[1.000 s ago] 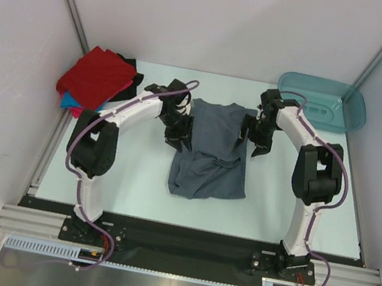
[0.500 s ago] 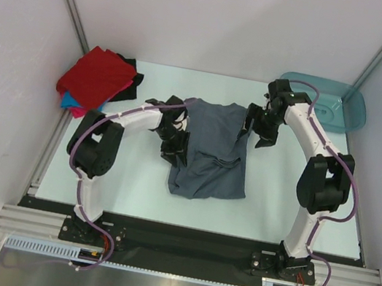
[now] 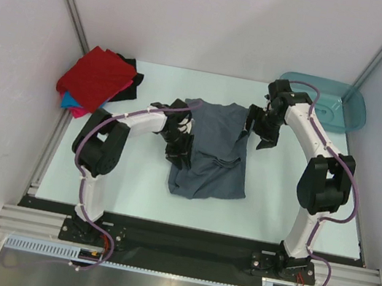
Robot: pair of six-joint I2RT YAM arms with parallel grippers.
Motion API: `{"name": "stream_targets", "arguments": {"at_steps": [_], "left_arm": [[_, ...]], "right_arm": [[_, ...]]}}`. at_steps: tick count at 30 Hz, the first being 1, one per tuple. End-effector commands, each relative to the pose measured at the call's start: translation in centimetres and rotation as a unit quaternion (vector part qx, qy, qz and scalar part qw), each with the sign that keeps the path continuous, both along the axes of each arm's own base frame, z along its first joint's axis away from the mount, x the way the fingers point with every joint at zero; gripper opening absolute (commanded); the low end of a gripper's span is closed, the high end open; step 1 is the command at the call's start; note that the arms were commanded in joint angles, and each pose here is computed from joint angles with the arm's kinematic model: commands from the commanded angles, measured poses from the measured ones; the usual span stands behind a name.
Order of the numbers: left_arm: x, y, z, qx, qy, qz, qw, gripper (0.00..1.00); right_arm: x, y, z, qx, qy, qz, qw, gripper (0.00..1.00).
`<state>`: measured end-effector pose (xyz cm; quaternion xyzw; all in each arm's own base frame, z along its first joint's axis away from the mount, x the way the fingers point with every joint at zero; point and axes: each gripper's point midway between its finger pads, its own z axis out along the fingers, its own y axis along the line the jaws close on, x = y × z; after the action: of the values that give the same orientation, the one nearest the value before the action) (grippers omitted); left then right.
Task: Fold and stack the t-shirts
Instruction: Fold the tshirt
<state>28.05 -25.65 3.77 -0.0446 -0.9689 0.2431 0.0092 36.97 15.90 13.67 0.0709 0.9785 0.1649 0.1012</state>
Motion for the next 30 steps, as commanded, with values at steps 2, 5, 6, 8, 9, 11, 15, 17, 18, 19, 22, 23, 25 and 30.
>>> {"name": "stream_targets", "arguments": {"at_steps": [2,5,6,8,9,11,15,17,18,19,22,23,25,30], "left_arm": [[-0.1,-0.3,-0.3,0.001,-0.006,-0.011,1.0,0.43],[-0.2,0.0,-0.3,0.008,-0.008,-0.01,1.0,0.43],[-0.1,0.3,-0.3,0.018,-0.013,-0.008,1.0,0.43],[0.0,0.9,-0.2,0.034,-0.019,-0.006,0.999,0.47],[0.2,1.3,-0.1,0.047,-0.027,-0.004,0.999,0.48],[0.2,1.9,-0.2,0.064,-0.029,0.001,0.998,0.47],[0.3,2.7,-0.2,0.085,-0.038,0.009,0.996,0.45],[0.3,2.5,-0.5,0.081,-0.033,0.008,0.996,0.45],[0.3,2.5,-0.7,0.081,-0.03,0.009,0.996,0.44],[0.3,2.3,-0.9,0.08,-0.028,0.008,0.996,0.43],[0.3,2.0,-1.0,0.076,-0.026,0.006,0.997,0.36],[0.4,1.8,-0.9,0.075,-0.028,0.006,0.997,0.31],[0.5,1.5,-0.7,0.071,-0.03,0.003,0.997,0.21],[0.5,0.8,-0.4,0.054,-0.029,-0.005,0.998,0.07]], "right_arm": [[-0.1,-0.5,2.4,0.002,-0.027,-0.01,1.0,0.78],[0.0,-0.5,2.4,0.003,-0.026,-0.011,1.0,0.78],[-0.1,-0.5,2.4,0.004,-0.027,-0.01,1.0,0.78],[-0.1,-0.5,2.4,0.004,-0.027,-0.01,1.0,0.78],[-0.1,-0.6,2.4,0.003,-0.027,-0.01,1.0,0.78],[-0.1,-0.5,2.4,0.005,-0.026,-0.009,1.0,0.78],[-0.1,-0.5,2.3,0.006,-0.025,-0.009,1.0,0.78],[-0.1,-0.4,2.3,0.008,-0.025,-0.009,1.0,0.78],[-0.1,-0.4,2.3,0.008,-0.025,-0.009,1.0,0.78],[-0.1,-0.3,2.3,0.008,-0.024,-0.007,1.0,0.78],[-0.1,-0.4,2.3,0.007,-0.025,-0.008,1.0,0.78],[-0.2,-0.4,2.2,0.007,-0.022,-0.007,1.0,0.78],[-0.2,-0.5,2.1,0.005,-0.021,-0.007,1.0,0.78],[-0.3,-0.5,2.0,0.005,-0.02,-0.007,1.0,0.78]]}}
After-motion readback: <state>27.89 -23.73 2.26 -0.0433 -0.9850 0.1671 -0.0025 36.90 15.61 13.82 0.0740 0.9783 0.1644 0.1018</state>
